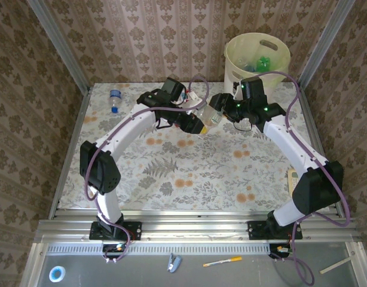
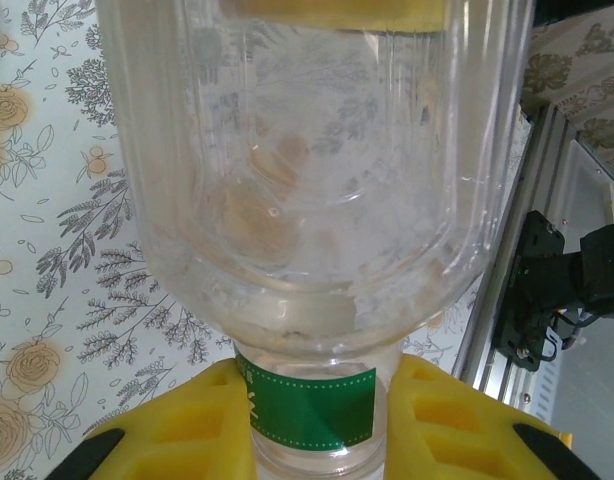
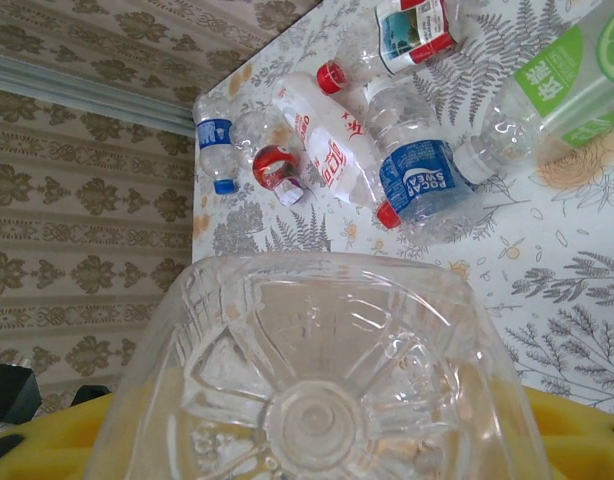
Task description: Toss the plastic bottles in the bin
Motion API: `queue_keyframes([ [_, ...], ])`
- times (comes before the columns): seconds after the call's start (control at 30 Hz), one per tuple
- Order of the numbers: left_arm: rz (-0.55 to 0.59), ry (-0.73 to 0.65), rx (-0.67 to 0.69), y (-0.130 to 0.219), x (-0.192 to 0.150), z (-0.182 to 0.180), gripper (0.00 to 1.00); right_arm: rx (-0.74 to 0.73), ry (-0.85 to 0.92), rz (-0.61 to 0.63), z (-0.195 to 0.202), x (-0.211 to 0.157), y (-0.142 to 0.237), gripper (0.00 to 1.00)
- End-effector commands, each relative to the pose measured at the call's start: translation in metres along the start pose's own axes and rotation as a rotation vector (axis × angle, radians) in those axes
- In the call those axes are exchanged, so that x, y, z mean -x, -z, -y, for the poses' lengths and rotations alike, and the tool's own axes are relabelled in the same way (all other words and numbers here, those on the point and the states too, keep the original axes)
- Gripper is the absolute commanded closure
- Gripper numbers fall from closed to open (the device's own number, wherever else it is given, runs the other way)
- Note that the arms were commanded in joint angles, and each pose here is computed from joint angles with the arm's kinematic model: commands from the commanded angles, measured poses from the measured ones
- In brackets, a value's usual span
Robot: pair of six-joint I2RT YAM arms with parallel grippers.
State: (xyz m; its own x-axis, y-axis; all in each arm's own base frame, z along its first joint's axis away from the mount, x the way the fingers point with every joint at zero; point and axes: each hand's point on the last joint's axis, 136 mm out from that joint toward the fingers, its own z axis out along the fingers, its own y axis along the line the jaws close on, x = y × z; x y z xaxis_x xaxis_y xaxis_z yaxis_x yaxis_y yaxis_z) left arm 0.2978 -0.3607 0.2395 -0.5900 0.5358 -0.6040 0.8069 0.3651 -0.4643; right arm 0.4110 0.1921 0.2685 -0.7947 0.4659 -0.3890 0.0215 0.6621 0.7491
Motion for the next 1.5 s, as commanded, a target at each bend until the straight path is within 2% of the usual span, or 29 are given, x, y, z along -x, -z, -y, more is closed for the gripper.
queue_keyframes([
  [0.0,0.061,-0.071,-0.011,0.007,0.018,0.010,0.87,-0.033,-0.025,-0.016,0.003,-0.003,-0.002,0.45],
  [0.03,0.071,-0.067,-0.014,0.008,0.020,0.011,0.82,-0.038,-0.026,-0.014,0.004,-0.003,-0.002,0.47],
  [0.23,0.181,-0.076,-0.046,0.024,0.047,0.024,0.27,-0.056,-0.087,0.012,0.017,-0.001,0.005,0.54],
  [0.33,0.223,-0.092,-0.049,0.032,0.057,0.030,0.11,-0.062,-0.121,0.035,0.026,0.000,0.010,0.58],
  [0.37,0.234,-0.097,-0.046,0.035,0.060,0.031,0.01,-0.069,-0.130,0.042,0.030,0.000,0.012,0.60],
  [0.7,0.350,-0.110,-0.013,0.070,0.083,0.034,0.00,-0.111,-0.243,0.123,0.070,-0.001,0.035,0.69],
  [0.87,0.367,-0.094,0.030,0.079,0.085,0.024,0.00,-0.163,-0.305,0.165,0.100,-0.007,0.048,0.73],
  [1.47,0.406,-0.027,0.097,0.094,0.082,-0.005,0.00,-0.310,-0.557,0.245,0.211,-0.069,0.078,0.78],
])
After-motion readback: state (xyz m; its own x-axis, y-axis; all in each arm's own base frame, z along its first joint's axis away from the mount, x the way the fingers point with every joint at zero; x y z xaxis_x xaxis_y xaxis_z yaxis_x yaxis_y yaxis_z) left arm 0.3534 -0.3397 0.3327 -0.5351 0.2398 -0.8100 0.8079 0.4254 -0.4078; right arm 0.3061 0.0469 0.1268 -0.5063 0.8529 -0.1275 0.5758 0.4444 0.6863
